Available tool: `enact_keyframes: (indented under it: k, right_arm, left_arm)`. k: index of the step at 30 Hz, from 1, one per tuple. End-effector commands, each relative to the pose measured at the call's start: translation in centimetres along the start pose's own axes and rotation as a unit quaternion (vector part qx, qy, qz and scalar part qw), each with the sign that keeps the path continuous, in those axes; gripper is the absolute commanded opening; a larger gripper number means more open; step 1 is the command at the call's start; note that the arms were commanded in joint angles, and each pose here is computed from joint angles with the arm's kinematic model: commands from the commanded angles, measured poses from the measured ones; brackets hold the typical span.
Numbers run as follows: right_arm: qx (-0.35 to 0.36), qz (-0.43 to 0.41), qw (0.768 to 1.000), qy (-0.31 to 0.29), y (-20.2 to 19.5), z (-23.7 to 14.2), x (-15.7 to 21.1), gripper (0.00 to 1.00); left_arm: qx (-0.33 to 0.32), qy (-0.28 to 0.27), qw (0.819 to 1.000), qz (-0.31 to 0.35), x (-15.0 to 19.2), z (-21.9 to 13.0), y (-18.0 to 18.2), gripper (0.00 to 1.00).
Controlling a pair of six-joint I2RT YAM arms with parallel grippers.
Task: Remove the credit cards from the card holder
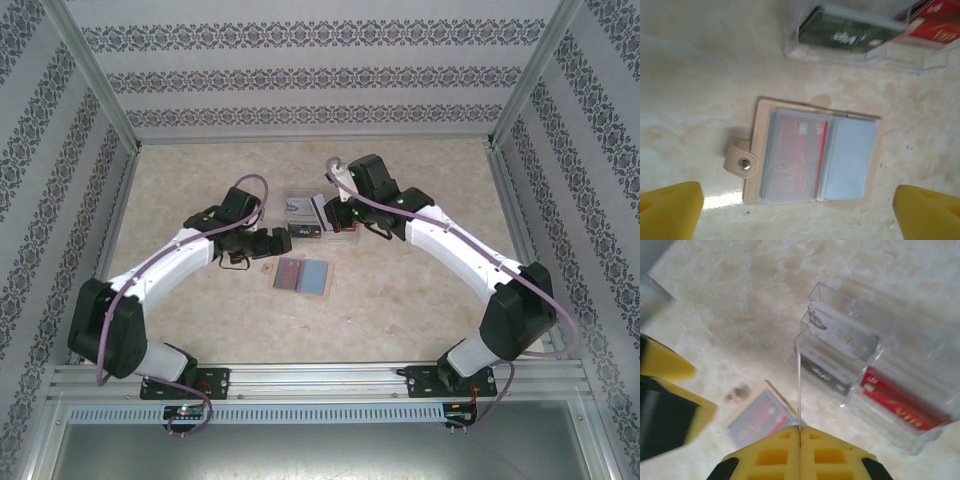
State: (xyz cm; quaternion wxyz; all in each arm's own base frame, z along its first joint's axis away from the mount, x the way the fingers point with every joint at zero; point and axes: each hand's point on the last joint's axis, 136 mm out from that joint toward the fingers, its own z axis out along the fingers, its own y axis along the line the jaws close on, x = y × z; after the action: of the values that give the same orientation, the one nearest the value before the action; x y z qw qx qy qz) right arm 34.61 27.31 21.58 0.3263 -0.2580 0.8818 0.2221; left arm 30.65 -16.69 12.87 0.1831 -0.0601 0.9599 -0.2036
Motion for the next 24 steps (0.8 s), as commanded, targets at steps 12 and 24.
enact_keyframes:
  k: [12, 24]
  right_arm:
    - [0.069, -0.400, 0.910, 0.087, -0.4, 4.0, -3.1, 0.00]
    - [0.093, -0.492, 0.852, 0.156, -0.9, 9.1, -2.5, 0.00]
  left_arm:
    - [-0.083, -0.091, 0.991, -0.041, 0.0, -5.7, 4.6, 1.00]
    - [-0.101, -0.107, 0.987, -0.064, 0.9, -7.4, 6.3, 1.00]
